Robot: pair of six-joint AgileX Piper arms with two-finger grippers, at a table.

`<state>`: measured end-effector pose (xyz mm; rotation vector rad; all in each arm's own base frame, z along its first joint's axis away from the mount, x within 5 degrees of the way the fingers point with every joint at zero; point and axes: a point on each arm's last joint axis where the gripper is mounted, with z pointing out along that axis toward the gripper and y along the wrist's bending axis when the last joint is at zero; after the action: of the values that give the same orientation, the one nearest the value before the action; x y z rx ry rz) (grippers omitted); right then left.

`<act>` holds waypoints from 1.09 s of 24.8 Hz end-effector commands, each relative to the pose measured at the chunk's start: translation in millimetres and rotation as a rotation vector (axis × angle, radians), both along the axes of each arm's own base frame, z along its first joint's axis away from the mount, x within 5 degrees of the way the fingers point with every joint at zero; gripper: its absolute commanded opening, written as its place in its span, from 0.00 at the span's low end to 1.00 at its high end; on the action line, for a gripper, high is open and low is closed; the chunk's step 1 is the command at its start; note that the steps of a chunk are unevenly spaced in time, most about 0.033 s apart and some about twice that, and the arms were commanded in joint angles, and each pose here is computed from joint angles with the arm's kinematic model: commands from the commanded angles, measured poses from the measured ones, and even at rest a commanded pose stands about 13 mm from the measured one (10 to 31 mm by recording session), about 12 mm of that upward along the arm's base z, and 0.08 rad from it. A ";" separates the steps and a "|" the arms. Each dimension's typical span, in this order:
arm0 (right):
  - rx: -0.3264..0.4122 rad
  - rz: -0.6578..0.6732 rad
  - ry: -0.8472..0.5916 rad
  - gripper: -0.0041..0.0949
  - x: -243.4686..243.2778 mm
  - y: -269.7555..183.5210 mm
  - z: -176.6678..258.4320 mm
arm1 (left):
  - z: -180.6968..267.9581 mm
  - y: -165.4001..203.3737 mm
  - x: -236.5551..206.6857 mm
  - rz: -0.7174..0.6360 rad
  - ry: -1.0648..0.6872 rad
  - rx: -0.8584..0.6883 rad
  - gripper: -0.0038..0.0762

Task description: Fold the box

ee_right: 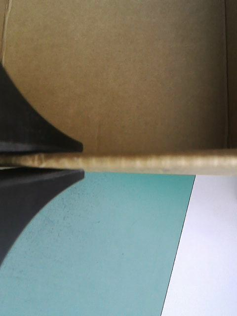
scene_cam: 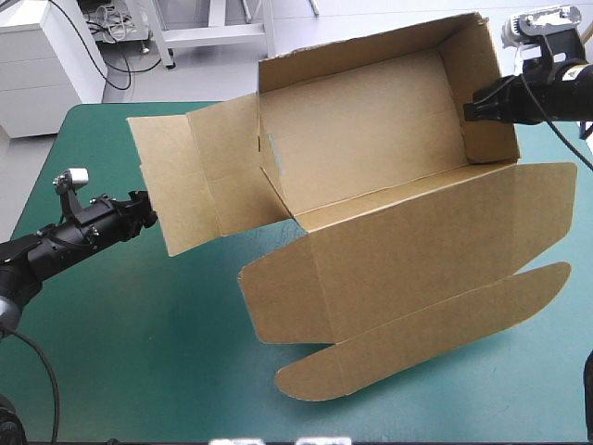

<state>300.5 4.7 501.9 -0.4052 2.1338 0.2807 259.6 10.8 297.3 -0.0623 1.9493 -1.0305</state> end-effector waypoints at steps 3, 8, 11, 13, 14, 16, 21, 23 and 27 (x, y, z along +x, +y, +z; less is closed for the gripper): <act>0.070 0.014 -0.134 0.02 -17.5 6.2 27.1 | 35.9 -21.1 0.3 -0.122 -0.133 -0.060 0.74; 0.061 0.054 -0.132 0.02 -18.0 18.5 26.6 | 66.2 -41.2 -2.6 -0.280 -0.213 -0.094 0.74; 0.041 0.080 -0.125 0.02 -16.8 27.9 24.4 | 86.5 -52.5 -8.0 -0.391 -0.256 -0.119 0.74; 0.026 0.077 -0.121 0.02 -15.9 29.5 23.2 | 94.3 -55.4 -9.8 -0.402 -0.271 -0.123 0.74; 0.020 0.079 -0.119 0.02 -14.9 30.6 22.3 | 98.4 -56.9 -11.1 -0.408 -0.285 -0.120 0.74; 0.023 0.078 -0.114 0.02 -13.9 31.2 21.5 | 106.1 -60.4 -13.3 -0.420 -0.304 -0.129 0.74; 0.038 0.068 -0.138 0.03 -12.8 31.2 23.9 | 122.6 -73.2 -18.9 -0.461 -0.353 -0.155 0.74; 0.042 0.068 -0.137 0.03 -12.9 31.4 24.0 | 126.2 -78.4 -19.7 -0.476 -0.364 -0.153 0.74; 0.046 0.062 -0.147 0.03 -12.2 31.1 24.9 | 131.6 -88.2 -20.9 -0.493 -0.382 -0.148 0.74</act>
<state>300.8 33.0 502.5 -0.4961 2.1058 0.3011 252.2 -69.5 402.2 0.4739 1.6921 -1.3164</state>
